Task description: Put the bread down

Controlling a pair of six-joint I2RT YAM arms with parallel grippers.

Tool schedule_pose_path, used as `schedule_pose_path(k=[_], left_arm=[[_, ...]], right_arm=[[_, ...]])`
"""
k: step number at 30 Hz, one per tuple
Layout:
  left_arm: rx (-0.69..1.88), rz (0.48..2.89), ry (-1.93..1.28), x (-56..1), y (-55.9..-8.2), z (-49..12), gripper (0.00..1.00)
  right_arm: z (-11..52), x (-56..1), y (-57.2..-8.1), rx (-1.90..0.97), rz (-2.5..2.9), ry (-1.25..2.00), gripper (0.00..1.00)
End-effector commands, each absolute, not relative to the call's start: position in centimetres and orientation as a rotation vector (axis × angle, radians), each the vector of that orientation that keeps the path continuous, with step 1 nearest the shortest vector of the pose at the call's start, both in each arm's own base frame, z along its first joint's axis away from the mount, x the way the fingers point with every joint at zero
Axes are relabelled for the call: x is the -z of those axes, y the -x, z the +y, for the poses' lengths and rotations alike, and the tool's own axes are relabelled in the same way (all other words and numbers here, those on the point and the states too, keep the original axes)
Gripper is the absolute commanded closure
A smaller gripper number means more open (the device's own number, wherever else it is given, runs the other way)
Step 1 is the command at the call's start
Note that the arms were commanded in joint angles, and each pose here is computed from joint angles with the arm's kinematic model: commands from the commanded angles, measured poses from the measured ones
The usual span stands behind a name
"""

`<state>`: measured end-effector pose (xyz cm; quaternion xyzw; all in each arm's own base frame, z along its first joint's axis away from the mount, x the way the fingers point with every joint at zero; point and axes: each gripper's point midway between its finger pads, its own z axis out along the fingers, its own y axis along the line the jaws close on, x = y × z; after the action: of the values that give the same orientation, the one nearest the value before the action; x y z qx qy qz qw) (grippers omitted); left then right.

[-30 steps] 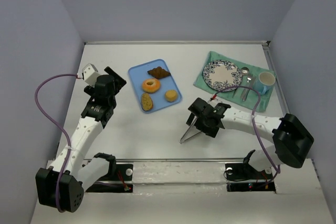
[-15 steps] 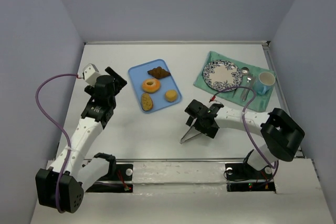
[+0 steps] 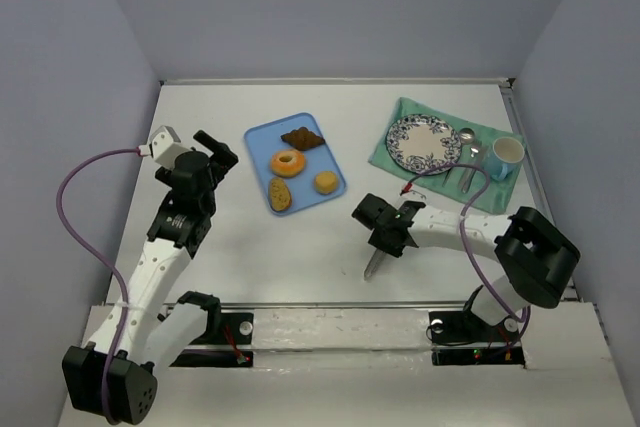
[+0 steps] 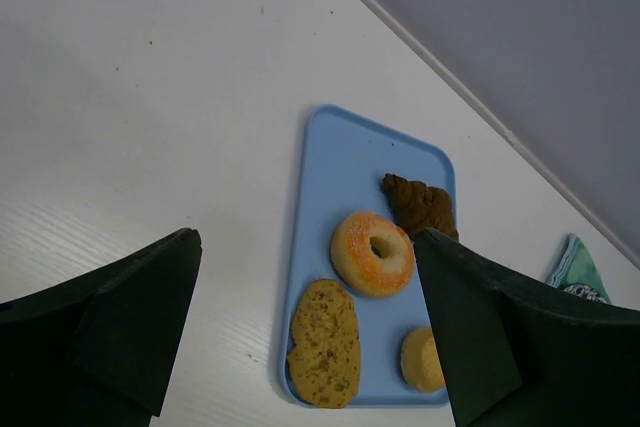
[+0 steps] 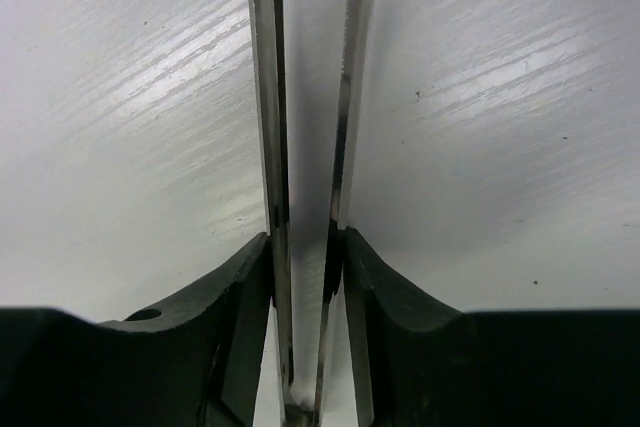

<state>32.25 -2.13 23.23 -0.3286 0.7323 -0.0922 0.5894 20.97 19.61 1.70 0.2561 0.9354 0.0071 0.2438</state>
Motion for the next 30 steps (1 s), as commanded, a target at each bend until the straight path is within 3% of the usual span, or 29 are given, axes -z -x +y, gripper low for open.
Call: schedule_pose_path(k=[1, 4, 8, 10, 14, 20, 23, 25, 30], left_arm=[[0.208, 1.645, 0.774, -24.3, -32.0, -1.3, 0.01], [0.212, 1.633, 0.773, -24.6, -31.7, -1.3, 0.01], [0.223, 1.622, 0.776, -24.8, -31.4, -1.2, 0.01], [0.238, 1.617, 0.772, -25.0, -31.3, -1.3, 0.01], [0.249, 1.610, 0.772, -25.1, -31.2, -1.4, 0.01], [0.245, 1.641, 0.779, -24.8, -31.3, -1.6, 0.01], [0.247, 1.648, 0.779, -24.7, -31.2, -1.7, 0.01], [0.247, 1.650, 0.779, -24.6, -31.1, -1.7, 0.01], [0.243, 1.637, 0.787, -24.9, -30.7, -1.4, 0.01]], right_arm=[[18.1, 0.1, -19.9, 0.057, 2.588, -0.639, 0.68], [17.7, -2.4, -20.5, 0.061, 2.561, -0.536, 0.83], [16.3, -7.9, -23.2, 0.089, 2.391, -0.360, 0.93], [15.5, -11.2, -24.9, 0.129, 2.279, -0.250, 0.93], [20.1, -15.8, -27.6, -0.081, 2.163, 0.047, 0.93], [27.6, -17.8, -27.0, -0.398, 2.112, 0.529, 0.93], [29.7, -17.4, -26.2, -0.492, 2.131, 0.694, 0.84], [30.4, -17.3, -25.9, -0.520, 2.146, 0.736, 0.84], [30.1, -17.5, -27.3, -0.460, 2.191, 0.721, 0.60]])
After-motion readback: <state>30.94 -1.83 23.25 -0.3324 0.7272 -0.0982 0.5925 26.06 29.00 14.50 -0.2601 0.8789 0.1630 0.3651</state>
